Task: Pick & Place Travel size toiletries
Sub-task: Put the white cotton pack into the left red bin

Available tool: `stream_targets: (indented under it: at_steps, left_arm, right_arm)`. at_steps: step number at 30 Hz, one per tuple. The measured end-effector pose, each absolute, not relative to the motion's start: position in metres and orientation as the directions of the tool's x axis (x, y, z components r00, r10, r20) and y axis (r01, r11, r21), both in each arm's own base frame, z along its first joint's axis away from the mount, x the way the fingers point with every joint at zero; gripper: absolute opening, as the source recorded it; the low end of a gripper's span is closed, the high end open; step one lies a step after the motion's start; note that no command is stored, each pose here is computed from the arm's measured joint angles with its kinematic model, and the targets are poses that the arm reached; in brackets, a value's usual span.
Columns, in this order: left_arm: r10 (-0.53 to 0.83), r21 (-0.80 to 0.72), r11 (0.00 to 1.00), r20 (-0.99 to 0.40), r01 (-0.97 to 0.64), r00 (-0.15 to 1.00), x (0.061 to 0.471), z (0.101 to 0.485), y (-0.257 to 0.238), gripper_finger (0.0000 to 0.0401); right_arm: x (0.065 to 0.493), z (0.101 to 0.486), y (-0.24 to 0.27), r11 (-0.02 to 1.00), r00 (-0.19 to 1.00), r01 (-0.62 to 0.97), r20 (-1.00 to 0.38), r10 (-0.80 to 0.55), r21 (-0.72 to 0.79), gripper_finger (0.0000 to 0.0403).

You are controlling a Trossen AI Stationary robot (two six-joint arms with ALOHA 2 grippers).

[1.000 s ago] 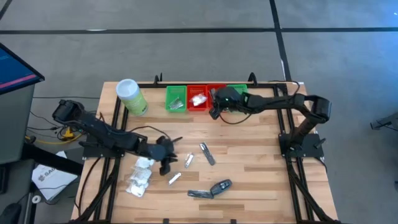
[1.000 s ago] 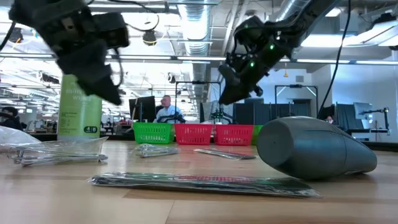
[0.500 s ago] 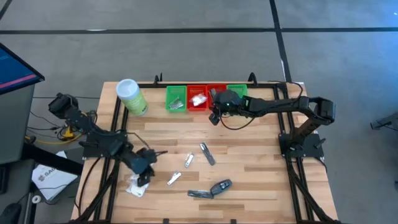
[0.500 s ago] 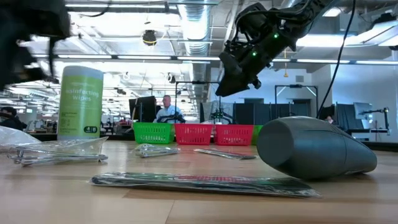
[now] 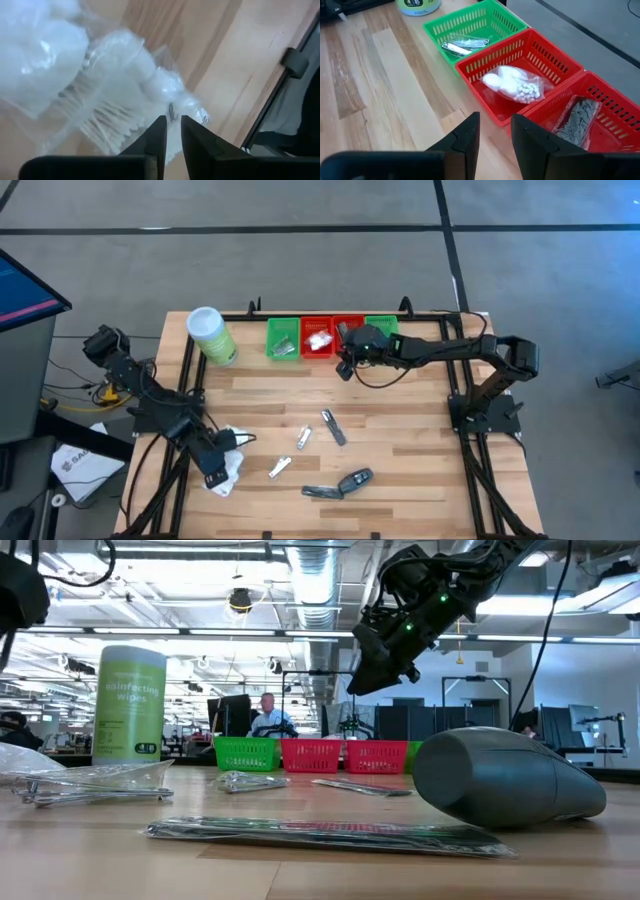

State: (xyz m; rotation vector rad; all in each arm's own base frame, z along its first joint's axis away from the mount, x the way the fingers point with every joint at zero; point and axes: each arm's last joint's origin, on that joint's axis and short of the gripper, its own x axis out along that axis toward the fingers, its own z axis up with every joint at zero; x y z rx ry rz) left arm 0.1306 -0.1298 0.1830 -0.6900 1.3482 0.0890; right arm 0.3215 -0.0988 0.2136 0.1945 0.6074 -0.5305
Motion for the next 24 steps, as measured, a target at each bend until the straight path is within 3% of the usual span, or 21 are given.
stream_targets:
  at_steps: [13,16,20,24]
  left_arm:
    - [-0.324,-0.415,0.811,-0.905,-0.412,0.274,0.148,0.214,-0.146,0.004]
    - [-0.26,-0.337,0.861,-0.935,-0.381,0.241,0.154,0.213,-0.149,0.0036]
    - [-0.106,-0.138,0.911,-0.989,-0.388,0.103,0.155,0.197,-0.145,0.0035]
    - [-0.025,-0.03,0.94,-1.0,-0.34,0.019,0.156,0.182,-0.147,0.0035]
  right_arm:
    - [0.321,0.214,-0.099,0.848,0.693,0.529,-0.588,-0.416,0.023,0.0102]
    - [0.321,0.214,-0.099,0.848,0.693,0.529,-0.588,-0.416,0.023,0.0102]
    - [0.322,0.214,-0.099,0.848,0.694,0.529,-0.587,-0.417,0.023,0.0102]
    - [0.321,0.213,-0.099,0.848,0.691,0.529,-0.592,-0.416,0.022,0.0102]
